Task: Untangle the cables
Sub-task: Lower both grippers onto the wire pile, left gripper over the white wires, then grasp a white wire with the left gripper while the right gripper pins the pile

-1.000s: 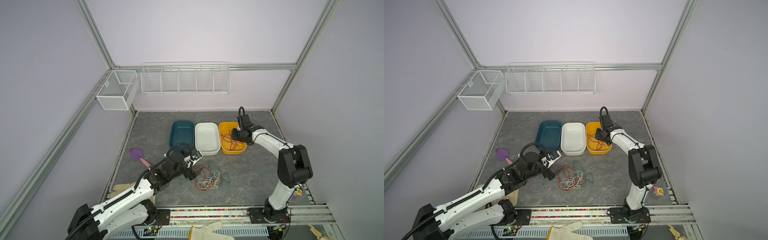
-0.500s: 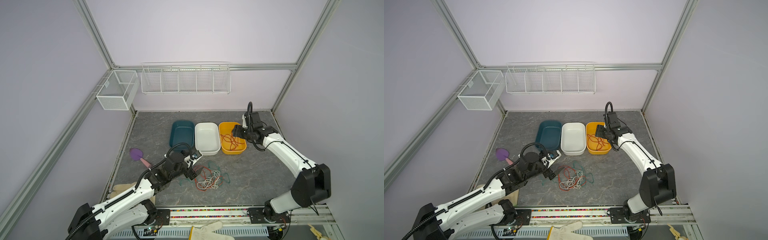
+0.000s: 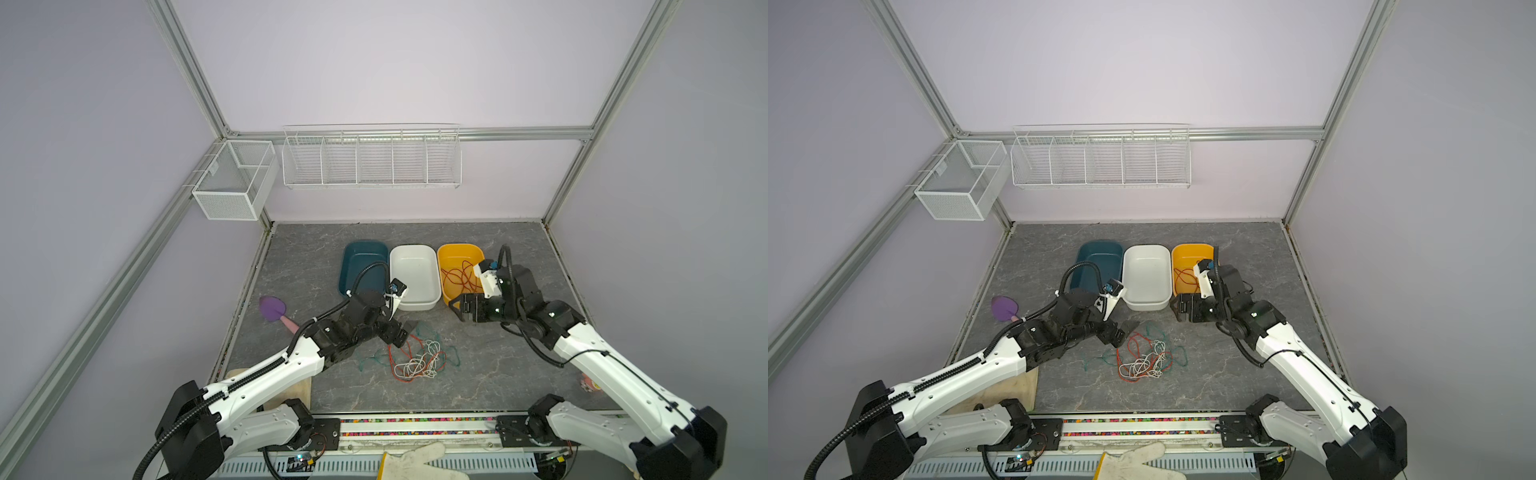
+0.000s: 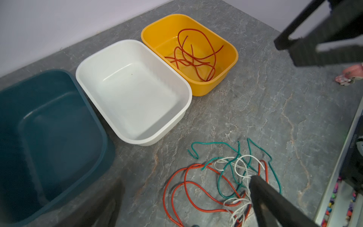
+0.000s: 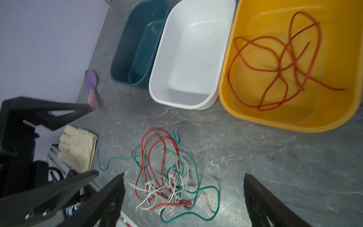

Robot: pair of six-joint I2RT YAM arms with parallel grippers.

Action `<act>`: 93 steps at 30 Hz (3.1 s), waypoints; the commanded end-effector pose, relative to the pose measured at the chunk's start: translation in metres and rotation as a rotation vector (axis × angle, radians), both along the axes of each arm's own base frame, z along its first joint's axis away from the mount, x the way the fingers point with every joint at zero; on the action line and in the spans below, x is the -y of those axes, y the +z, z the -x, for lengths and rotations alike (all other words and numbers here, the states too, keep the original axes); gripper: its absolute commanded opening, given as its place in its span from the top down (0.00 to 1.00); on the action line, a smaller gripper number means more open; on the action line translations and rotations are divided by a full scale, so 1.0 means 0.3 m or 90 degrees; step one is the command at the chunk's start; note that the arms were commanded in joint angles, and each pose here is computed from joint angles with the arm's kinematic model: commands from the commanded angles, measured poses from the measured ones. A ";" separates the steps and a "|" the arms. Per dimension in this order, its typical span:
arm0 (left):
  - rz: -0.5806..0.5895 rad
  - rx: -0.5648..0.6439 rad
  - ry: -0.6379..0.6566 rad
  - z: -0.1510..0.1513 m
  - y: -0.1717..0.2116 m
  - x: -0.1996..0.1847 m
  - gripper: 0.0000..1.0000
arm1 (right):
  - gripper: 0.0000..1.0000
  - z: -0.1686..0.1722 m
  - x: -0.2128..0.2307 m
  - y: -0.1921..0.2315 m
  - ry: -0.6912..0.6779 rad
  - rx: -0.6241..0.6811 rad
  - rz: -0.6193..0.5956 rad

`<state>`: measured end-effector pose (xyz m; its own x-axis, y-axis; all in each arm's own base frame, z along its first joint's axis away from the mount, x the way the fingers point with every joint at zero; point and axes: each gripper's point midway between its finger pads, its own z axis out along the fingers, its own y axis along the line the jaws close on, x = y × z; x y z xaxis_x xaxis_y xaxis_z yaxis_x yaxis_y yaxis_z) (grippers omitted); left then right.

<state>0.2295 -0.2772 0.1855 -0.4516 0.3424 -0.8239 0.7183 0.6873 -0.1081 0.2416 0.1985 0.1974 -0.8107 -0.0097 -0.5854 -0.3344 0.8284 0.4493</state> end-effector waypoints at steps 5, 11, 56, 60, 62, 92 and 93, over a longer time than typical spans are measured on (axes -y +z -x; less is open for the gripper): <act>0.137 -0.136 0.105 0.088 -0.065 -0.039 0.00 | 0.05 0.165 -0.043 -0.075 0.082 0.017 -0.009; 0.119 -0.122 0.111 0.181 -0.121 -0.023 0.00 | 0.06 0.230 -0.026 -0.178 0.077 -0.016 -0.001; 0.021 -0.164 0.051 0.338 -0.371 0.085 0.59 | 0.19 0.276 -0.079 -0.373 0.082 -0.071 0.029; 0.023 -0.162 0.046 0.338 -0.369 0.095 0.66 | 0.19 0.276 -0.079 -0.373 0.082 -0.069 0.030; 0.022 -0.162 0.042 0.338 -0.367 0.099 0.74 | 0.19 0.278 -0.079 -0.379 0.082 -0.071 0.031; 0.172 -0.136 0.064 0.335 0.093 0.030 1.00 | 0.27 0.230 -0.108 -0.553 0.029 -0.124 0.090; 0.175 -0.135 0.059 0.340 0.117 0.026 1.00 | 0.27 0.229 -0.106 -0.562 0.028 -0.125 0.096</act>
<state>0.1294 -0.2936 0.2033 -0.6330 0.0824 -0.7697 0.6106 0.6644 -0.4310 0.1706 0.2327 0.0368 -0.9035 -0.1436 -0.4038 -0.3137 0.8636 0.3947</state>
